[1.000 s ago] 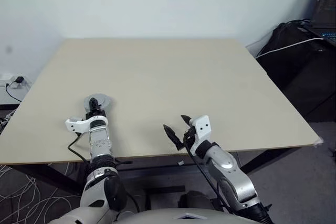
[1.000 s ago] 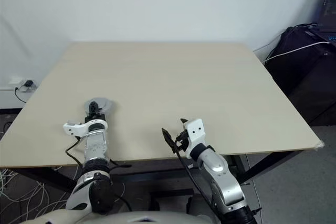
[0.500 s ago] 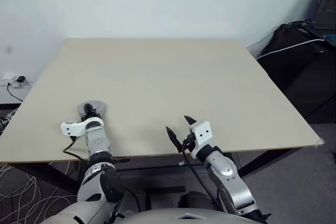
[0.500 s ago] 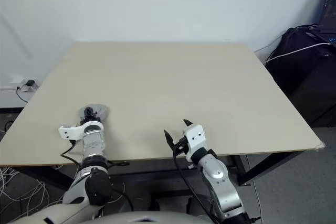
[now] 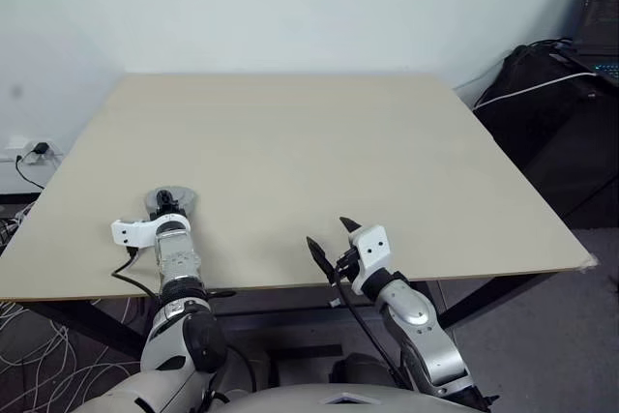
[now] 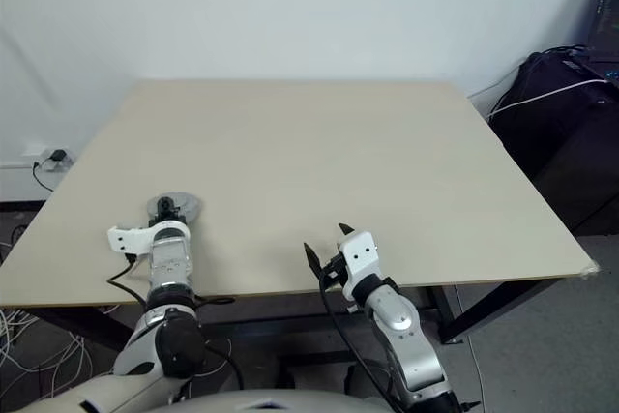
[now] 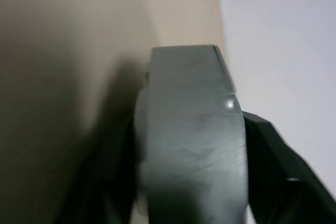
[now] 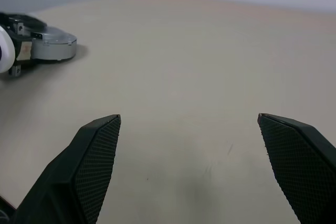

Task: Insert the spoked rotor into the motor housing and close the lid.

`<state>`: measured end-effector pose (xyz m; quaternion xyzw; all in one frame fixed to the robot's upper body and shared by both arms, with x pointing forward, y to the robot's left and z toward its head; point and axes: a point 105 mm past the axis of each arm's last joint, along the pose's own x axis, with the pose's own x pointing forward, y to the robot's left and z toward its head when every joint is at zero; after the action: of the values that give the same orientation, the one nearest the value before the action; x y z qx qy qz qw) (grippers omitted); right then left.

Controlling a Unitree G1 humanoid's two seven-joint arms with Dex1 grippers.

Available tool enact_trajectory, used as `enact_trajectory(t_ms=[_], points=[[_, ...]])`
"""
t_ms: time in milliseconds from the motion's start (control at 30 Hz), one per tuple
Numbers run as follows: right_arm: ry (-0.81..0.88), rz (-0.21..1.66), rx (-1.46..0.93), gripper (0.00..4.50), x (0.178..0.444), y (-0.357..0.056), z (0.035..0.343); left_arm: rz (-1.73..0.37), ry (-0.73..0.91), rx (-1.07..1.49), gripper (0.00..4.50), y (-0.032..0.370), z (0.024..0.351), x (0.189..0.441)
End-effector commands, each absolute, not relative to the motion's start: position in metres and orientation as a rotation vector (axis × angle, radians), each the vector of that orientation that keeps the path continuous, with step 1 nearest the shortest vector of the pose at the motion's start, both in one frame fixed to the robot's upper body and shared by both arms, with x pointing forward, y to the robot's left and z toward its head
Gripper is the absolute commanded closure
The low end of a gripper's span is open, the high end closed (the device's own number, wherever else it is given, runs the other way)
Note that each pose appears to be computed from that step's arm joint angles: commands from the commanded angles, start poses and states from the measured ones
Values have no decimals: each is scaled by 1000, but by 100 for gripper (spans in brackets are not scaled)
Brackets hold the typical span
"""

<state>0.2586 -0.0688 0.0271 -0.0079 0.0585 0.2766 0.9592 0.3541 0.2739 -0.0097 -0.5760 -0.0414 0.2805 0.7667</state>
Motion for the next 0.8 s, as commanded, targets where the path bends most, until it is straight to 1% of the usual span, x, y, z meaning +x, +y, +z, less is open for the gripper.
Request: enact_trajectory(t_ms=[33,67,100,367,500,667,800], points=[[77,565,-21,0,264,-68,38,607,-63,-1243,48,270,-12,353],[79,565,-21,0,264,-68,38,606,-61,-1242,16,270,-12,353],[79,566,-21,0,264,-68,38,606,-60,-1243,3,270,-12,352],[87,566,-18,0,264,-68,37,640,-42,-1242,3,265,-15,340],[92,562,-14,0,263,-68,36,656,-2,-1241,3,256,-20,325],[98,568,-10,0,263,-67,34,627,139,-1221,3,233,-37,293],[100,571,-8,0,262,-66,34,626,196,-1221,3,227,-44,273]])
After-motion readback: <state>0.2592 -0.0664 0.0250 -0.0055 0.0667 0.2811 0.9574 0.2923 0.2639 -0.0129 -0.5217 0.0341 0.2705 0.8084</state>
